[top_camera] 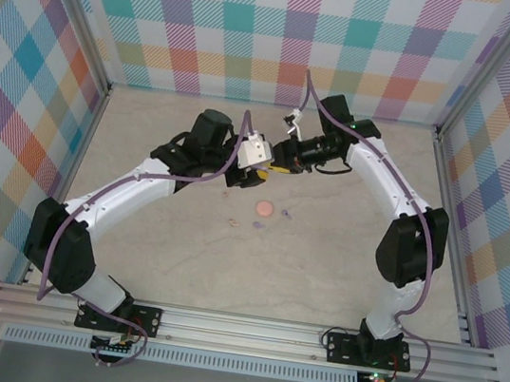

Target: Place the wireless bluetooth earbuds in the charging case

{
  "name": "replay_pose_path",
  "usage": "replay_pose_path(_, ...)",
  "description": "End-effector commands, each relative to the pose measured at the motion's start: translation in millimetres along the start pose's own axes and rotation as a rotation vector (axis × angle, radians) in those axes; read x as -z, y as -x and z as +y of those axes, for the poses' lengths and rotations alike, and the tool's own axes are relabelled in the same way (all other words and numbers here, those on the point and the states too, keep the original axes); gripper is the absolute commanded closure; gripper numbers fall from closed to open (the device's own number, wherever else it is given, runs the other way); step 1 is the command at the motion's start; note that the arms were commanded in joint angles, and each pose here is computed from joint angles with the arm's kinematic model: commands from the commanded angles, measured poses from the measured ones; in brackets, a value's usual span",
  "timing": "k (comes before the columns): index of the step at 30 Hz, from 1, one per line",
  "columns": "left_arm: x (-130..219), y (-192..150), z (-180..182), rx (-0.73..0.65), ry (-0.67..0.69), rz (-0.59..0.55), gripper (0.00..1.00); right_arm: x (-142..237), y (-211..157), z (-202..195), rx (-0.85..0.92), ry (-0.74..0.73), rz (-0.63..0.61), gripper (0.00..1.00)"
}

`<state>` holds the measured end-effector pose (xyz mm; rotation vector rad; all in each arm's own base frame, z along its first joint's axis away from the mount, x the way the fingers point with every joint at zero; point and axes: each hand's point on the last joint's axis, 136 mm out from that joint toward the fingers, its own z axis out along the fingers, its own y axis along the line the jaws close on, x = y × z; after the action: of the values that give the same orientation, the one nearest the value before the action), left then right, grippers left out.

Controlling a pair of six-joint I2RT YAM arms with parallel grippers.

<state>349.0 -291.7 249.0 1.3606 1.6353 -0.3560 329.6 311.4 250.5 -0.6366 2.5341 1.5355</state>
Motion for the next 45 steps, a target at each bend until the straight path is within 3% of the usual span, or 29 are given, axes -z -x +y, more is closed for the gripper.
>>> replay_pose_path(1,1,13,1,-0.011,-0.009,-0.023,0.46,0,0,11,0.023,0.025,0.012,0.79)
replay_pose_path(6,-1,13,0,0.017,-0.017,-0.024,0.47,0,0,9,0.020,0.010,0.009,0.73)
replay_pose_path(10,-5,12,2,0.094,-0.025,-0.021,0.48,2,3,7,0.021,-0.010,-0.009,0.59)
replay_pose_path(17,-14,3,3,0.255,-0.066,-0.017,0.48,18,12,2,0.020,-0.056,-0.091,0.47)
replay_pose_path(30,-13,-2,23,0.648,-0.147,-0.085,0.48,75,24,-23,0.038,-0.170,-0.308,0.46)
replay_pose_path(39,-8,14,50,0.991,-0.188,-0.087,0.47,91,18,-36,0.354,-0.315,-0.474,0.44)
replay_pose_path(45,-5,37,45,1.166,-0.338,-0.095,0.47,90,7,-23,0.684,-0.334,-0.578,0.40)
